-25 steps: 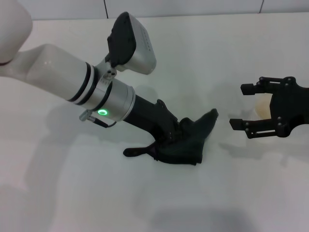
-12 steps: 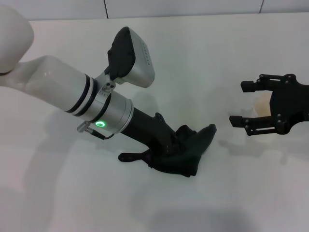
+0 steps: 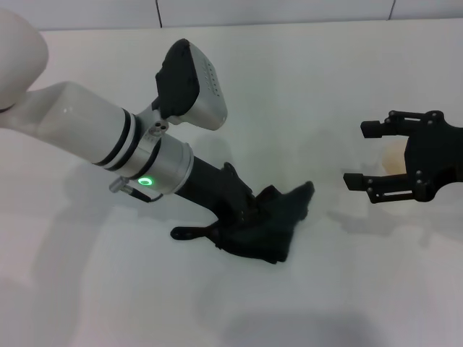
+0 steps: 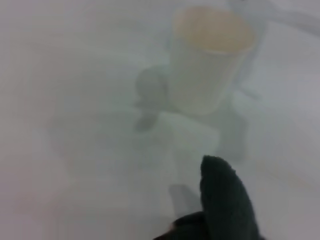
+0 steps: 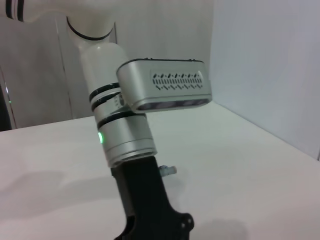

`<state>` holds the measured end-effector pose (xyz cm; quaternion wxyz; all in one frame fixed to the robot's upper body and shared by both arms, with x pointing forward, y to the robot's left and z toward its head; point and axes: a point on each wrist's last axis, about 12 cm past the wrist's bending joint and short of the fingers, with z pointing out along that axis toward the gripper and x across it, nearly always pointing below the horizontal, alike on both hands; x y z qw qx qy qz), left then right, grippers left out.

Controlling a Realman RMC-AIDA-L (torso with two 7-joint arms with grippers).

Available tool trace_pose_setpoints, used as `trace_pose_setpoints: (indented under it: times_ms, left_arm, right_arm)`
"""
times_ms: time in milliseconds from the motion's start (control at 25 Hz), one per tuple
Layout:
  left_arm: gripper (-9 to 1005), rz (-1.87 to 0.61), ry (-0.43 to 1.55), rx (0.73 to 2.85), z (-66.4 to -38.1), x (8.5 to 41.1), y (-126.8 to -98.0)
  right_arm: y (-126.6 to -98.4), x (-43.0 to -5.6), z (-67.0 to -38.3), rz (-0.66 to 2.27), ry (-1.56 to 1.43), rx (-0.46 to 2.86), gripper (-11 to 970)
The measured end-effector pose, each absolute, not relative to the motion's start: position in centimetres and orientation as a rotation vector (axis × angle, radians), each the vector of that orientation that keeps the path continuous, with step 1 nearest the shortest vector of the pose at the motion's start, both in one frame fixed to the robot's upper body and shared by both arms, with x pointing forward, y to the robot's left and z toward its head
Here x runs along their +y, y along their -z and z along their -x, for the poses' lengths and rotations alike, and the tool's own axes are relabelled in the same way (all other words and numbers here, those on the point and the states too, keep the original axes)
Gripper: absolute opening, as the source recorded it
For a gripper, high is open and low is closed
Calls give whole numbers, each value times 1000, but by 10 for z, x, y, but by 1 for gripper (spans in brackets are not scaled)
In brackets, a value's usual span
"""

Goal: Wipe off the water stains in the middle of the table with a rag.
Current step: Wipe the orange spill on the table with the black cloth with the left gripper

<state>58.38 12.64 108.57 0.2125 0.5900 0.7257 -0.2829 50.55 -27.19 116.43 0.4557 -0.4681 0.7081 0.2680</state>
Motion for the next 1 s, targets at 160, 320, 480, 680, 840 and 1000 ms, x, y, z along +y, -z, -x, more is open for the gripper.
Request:
trace_pose_setpoints:
  times_ms: [160, 320, 480, 680, 840, 1000]
  left_arm:
    - [51, -1625, 691, 2034, -591, 132, -1083]
    - [51, -1601, 654, 2038, -597, 137, -1085]
    - [51, -1504, 621, 2055, -609, 150, -1093]
    - [51, -1433, 607, 2062, -616, 161, -1098]
    - [52, -1451, 600, 2037, -616, 159, -1099]
    - [52, -1497, 611, 2004, -614, 150, -1099]
  right_arm:
    - [-1164, -272, -505, 1154, -666, 1750, 856]
    - [-1163, -273, -503, 1149, -670, 1754, 856]
    - [-1162, -273, -503, 1148, -671, 1757, 856]
    - [-1162, -274, -503, 1145, -670, 1759, 856]
    - [-1162, -274, -503, 1144, -671, 1758, 856]
    - [-1162, -274, -503, 1143, -671, 1758, 856]
